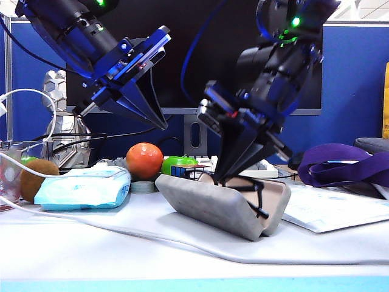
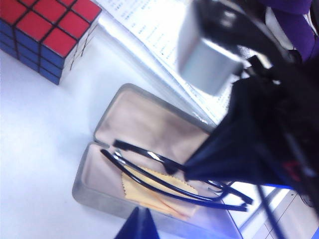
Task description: Pick up the glasses, fold the temples of the glasses, place the glasses into the glasses case, and finally close the glasses case.
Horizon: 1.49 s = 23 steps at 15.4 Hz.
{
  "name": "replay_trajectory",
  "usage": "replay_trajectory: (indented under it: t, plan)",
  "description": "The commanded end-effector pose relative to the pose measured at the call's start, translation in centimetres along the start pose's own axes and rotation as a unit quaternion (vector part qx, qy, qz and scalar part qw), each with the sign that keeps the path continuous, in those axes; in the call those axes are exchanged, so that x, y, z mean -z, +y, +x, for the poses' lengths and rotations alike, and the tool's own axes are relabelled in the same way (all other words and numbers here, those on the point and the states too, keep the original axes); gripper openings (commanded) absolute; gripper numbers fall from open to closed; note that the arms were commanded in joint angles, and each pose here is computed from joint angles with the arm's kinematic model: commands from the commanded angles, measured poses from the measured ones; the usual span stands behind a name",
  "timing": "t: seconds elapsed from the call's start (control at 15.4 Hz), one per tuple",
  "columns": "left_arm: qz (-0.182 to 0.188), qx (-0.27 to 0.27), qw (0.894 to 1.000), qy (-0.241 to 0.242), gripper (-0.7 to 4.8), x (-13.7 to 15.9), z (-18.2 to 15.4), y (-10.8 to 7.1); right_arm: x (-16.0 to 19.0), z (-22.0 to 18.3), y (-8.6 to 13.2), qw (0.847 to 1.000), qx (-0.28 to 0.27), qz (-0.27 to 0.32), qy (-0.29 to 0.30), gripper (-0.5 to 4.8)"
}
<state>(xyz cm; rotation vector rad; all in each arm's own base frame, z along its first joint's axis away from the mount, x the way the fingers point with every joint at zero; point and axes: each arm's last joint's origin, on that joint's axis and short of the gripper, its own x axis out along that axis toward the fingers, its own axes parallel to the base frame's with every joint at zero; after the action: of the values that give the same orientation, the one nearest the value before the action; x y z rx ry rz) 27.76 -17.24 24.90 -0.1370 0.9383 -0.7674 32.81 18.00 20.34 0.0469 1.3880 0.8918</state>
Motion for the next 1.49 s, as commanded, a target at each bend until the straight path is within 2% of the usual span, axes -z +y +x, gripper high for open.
replay_trajectory:
  t: [0.06,0.52,1.17,1.36,1.49]
  plan:
    - [0.003,0.002,1.000,-0.007,-0.05,-0.2,-0.1,-0.1,0.1,-0.2,0.2,1.000,-0.005,-0.010,0.005,0.00]
    - [0.003,0.002,1.000,-0.006,-0.06,-0.2,-0.1,-0.1,-0.2,1.2,2.4,0.998,0.002,-0.056,0.004,0.00]
    - [0.003,0.002,1.000,-0.005,-0.05,-0.2,-0.1,-0.1,-0.4,2.0,2.8,0.999,0.008,-0.049,0.000,0.00]
    - [0.003,0.002,1.000,-0.005,-0.05,-0.2,-0.1,-0.1,-0.4,2.0,2.8,0.999,0.004,-0.049,0.001,1.38]
    - [0.003,0.001,1.000,-0.005,-0.06,-0.2,-0.1,-0.1,-0.3,1.9,2.8,0.999,0.002,-0.047,0.004,1.40]
